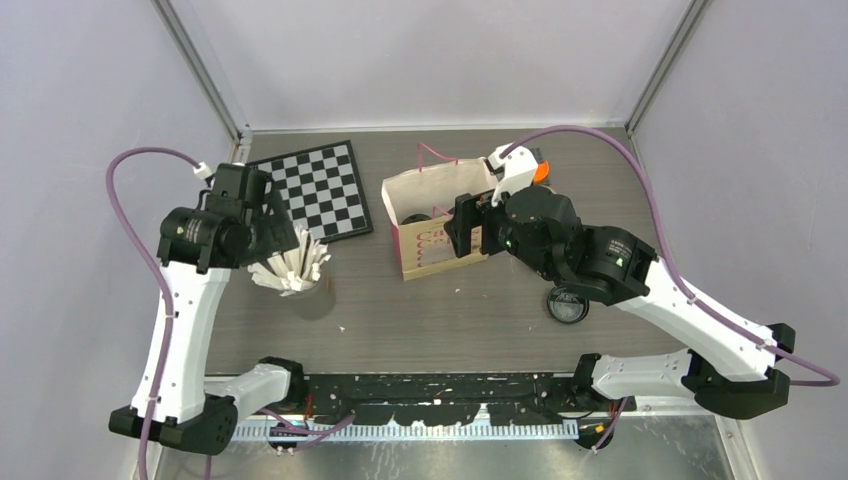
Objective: Pack the takeout coffee
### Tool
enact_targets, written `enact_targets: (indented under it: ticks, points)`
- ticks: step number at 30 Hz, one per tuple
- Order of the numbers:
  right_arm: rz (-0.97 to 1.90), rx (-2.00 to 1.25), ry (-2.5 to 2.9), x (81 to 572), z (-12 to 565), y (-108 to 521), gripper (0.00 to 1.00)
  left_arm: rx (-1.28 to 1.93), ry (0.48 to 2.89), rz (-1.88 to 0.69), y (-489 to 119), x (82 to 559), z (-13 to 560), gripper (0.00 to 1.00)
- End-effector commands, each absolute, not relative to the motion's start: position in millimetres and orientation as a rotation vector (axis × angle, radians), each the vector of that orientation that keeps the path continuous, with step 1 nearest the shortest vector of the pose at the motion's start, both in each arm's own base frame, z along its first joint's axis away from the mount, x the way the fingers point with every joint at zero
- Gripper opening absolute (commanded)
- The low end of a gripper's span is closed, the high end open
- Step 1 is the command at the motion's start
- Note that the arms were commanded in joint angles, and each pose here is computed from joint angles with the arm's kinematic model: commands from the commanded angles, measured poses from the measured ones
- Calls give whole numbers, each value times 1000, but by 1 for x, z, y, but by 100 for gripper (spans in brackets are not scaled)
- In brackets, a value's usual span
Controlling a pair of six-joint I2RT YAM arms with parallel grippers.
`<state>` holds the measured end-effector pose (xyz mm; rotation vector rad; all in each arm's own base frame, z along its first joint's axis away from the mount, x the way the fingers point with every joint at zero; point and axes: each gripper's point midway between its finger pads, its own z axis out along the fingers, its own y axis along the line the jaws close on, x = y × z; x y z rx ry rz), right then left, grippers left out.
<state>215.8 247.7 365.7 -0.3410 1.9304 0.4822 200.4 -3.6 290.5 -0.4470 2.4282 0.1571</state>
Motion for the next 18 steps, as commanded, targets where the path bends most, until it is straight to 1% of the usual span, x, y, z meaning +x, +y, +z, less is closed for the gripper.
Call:
enact_targets:
  ticks: [1,2,4,7,11,13,16,18]
  points:
    - [550,-301,1902,213,375,248,87,-685,2346,298,31,180,297,99]
    - [549,-302,1902,212,374,247,87,-723,2331,316,36,178,298,94]
    - [549,-306,1900,212,375,247,87,-807,2306,313,39,170,300,81]
    - [546,-316,1891,212,377,246,87,-891,2256,267,39,160,294,69]
    - [527,-332,1890,213,371,246,87,-947,2292,217,31,152,274,61]
    - [531,-328,1890,213,371,246,87,-978,2315,166,22,152,266,57]
    - [544,-328,1895,212,368,248,87,-1014,2304,122,18,154,258,50]
    - [542,-325,1901,212,365,247,87,-1023,2290,136,20,156,254,48]
